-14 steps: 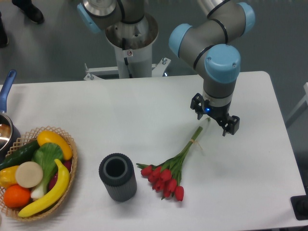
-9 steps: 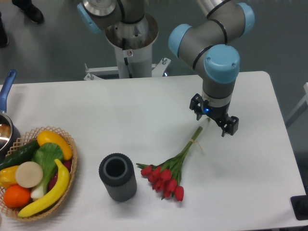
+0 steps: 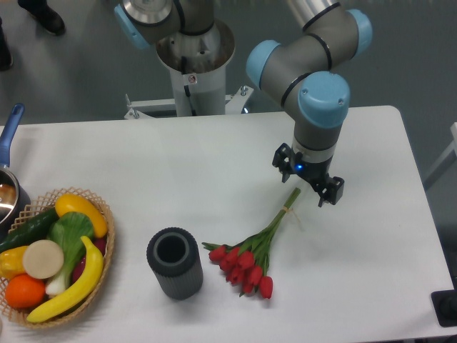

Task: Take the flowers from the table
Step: 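Move the open gripper down toward the green stems of the red tulips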

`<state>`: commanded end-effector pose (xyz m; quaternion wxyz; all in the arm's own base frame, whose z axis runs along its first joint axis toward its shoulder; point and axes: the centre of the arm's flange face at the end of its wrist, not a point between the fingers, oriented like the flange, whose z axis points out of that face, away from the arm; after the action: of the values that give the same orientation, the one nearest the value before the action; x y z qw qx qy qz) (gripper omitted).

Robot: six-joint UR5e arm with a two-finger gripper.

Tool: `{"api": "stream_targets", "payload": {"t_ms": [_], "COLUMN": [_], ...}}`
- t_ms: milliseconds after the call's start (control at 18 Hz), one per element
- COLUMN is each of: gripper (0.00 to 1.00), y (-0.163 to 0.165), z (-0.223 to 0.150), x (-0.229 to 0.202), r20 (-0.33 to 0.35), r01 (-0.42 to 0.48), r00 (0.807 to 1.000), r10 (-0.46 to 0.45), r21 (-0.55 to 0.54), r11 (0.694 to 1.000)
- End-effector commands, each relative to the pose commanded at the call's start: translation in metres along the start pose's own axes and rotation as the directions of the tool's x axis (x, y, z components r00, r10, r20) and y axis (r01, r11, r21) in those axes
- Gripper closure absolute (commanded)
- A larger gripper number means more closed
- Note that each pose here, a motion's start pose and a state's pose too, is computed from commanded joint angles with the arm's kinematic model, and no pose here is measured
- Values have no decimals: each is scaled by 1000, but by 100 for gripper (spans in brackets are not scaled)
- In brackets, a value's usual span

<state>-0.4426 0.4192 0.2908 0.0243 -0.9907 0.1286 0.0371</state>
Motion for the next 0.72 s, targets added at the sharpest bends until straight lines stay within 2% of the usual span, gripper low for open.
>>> {"api": "stream_targets", "payload": {"t_ms": [111, 278, 722], "gripper": [0, 0, 0], "y": [-8, -23, -42], "z": [23, 42, 64], "x": [-1, 1, 11], "r20": [-28, -18, -48], "r01": [-15, -29, 5], "r00": [999, 999, 999], "r10": [15, 29, -6], "r21": [-7, -2, -11], "r11": [1000, 1000, 1000]}}
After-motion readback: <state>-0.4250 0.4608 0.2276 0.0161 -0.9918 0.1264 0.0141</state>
